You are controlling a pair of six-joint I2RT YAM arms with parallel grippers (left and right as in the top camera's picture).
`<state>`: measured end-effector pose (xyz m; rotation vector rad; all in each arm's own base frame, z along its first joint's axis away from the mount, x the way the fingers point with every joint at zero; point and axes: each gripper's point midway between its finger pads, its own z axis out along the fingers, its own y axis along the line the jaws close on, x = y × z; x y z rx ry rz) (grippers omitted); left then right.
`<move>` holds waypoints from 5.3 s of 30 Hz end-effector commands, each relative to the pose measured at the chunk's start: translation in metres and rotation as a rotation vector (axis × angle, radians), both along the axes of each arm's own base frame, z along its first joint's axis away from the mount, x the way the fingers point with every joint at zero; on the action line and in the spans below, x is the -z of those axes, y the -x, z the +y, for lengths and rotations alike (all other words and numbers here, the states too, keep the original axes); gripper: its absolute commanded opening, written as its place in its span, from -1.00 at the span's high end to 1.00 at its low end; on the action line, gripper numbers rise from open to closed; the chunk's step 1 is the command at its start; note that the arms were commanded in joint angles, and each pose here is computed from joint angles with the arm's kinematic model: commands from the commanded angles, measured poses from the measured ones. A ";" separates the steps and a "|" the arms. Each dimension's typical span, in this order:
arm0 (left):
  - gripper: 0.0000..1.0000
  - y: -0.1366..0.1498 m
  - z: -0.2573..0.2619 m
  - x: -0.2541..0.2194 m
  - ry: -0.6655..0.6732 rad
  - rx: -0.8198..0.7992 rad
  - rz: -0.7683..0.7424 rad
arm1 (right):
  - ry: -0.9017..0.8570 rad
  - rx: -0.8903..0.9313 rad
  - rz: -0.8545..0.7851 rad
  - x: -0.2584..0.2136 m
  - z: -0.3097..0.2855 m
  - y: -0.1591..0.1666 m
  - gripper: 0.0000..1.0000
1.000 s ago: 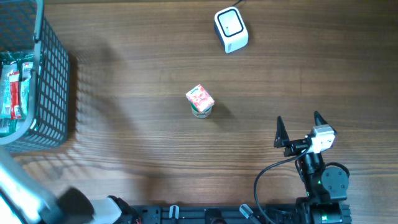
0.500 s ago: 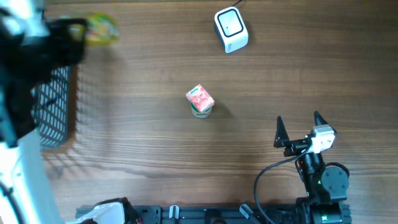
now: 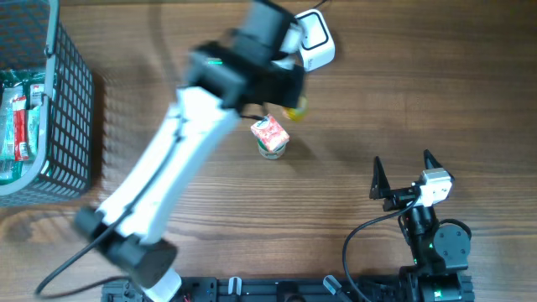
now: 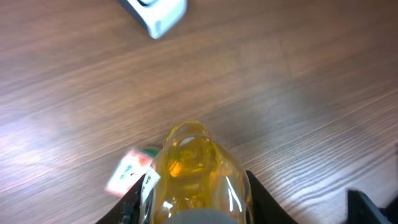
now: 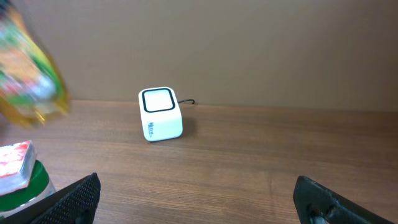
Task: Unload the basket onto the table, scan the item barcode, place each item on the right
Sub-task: 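Carry the Vim bottle with the left gripper past the scanner, then place the Vim bottle upright on the table and release, then reach the left gripper into the basket and grasp the 3M glove packet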
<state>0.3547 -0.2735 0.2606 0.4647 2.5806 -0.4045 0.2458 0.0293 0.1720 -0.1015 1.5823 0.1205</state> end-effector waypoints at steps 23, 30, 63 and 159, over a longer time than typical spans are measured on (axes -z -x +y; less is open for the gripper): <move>0.44 0.009 -0.108 0.141 -0.167 -0.132 0.036 | 0.011 0.013 -0.004 0.000 -0.002 0.000 -1.00; 0.24 0.019 -0.116 0.163 -0.206 -0.105 0.061 | 0.011 0.013 -0.004 0.000 -0.002 0.000 -0.99; 0.92 0.015 0.232 -0.085 -0.159 -0.766 -0.106 | 0.011 0.013 -0.004 0.000 -0.002 0.000 -1.00; 0.92 0.070 0.434 0.006 -0.125 -1.281 0.261 | 0.011 0.013 -0.004 0.000 -0.002 0.000 -1.00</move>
